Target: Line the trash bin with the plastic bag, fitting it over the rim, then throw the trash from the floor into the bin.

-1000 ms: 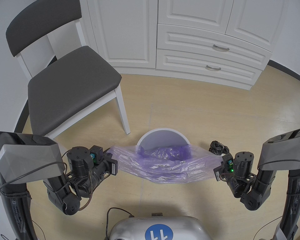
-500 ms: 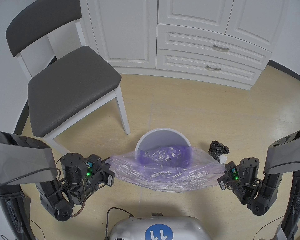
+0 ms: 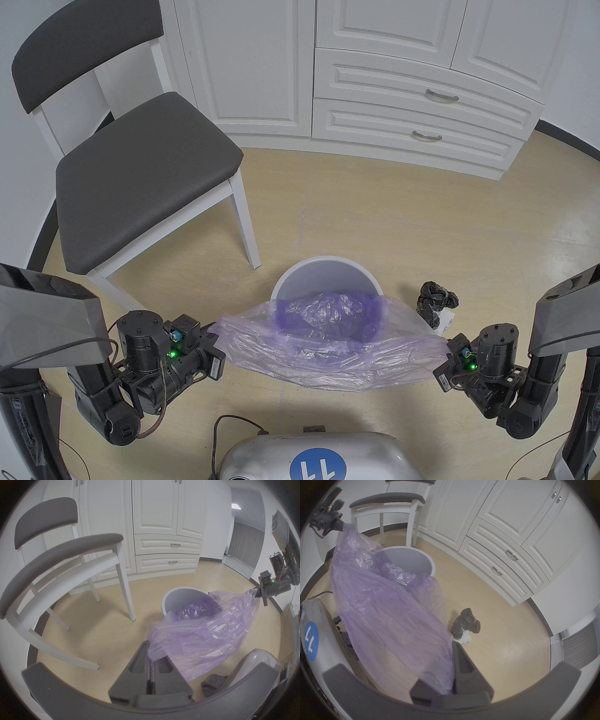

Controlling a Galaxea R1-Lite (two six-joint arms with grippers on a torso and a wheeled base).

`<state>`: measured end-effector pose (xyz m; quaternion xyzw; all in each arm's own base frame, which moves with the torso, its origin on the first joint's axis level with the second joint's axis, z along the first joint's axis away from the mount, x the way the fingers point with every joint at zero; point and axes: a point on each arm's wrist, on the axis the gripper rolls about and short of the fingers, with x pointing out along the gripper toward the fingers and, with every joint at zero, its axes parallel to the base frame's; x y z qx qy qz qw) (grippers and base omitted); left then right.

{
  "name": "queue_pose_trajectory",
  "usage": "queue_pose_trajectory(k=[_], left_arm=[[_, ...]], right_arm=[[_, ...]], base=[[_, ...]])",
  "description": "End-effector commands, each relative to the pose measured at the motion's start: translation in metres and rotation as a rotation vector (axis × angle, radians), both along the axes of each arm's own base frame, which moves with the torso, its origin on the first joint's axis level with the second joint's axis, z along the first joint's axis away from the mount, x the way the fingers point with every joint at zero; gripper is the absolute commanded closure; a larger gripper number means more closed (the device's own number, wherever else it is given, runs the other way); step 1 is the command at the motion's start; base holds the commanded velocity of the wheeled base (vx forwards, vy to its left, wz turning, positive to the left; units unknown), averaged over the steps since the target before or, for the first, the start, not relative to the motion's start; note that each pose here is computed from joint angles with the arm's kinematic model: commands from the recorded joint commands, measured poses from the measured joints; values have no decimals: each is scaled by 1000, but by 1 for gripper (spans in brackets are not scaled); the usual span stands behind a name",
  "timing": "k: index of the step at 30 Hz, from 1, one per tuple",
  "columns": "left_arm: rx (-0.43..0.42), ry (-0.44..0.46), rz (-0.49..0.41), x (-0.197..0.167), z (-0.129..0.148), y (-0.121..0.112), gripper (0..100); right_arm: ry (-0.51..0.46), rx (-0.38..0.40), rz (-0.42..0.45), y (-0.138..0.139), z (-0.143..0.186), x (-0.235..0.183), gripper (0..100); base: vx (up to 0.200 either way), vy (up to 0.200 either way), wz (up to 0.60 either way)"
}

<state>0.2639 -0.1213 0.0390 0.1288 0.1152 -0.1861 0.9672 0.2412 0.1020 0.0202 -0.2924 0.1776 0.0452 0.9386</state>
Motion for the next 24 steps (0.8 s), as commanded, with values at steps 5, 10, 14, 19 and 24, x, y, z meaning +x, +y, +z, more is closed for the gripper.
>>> queue_pose_trajectory(k=[5, 10, 14, 19, 24], left_arm=[[33, 88, 5, 15, -40, -8, 100], [-108, 35, 139, 48, -48, -28, 100], [-184, -43, 233, 70, -41, -37, 100], [-252, -75, 236, 78, -33, -45, 100], [-287, -99, 236, 82, -27, -47, 100]], right_arm=[[52, -25, 6, 13, -33, 14, 100], [-22, 43, -43, 21, -36, 41, 100], [-117, 103, -136, 31, -33, 64, 100], [-223, 179, -213, 42, -28, 90, 100], [-268, 202, -247, 42, -21, 99, 100]], base=[[0, 0, 0], [0, 0, 0], [0, 0, 0], [0, 0, 0], [0, 0, 0]])
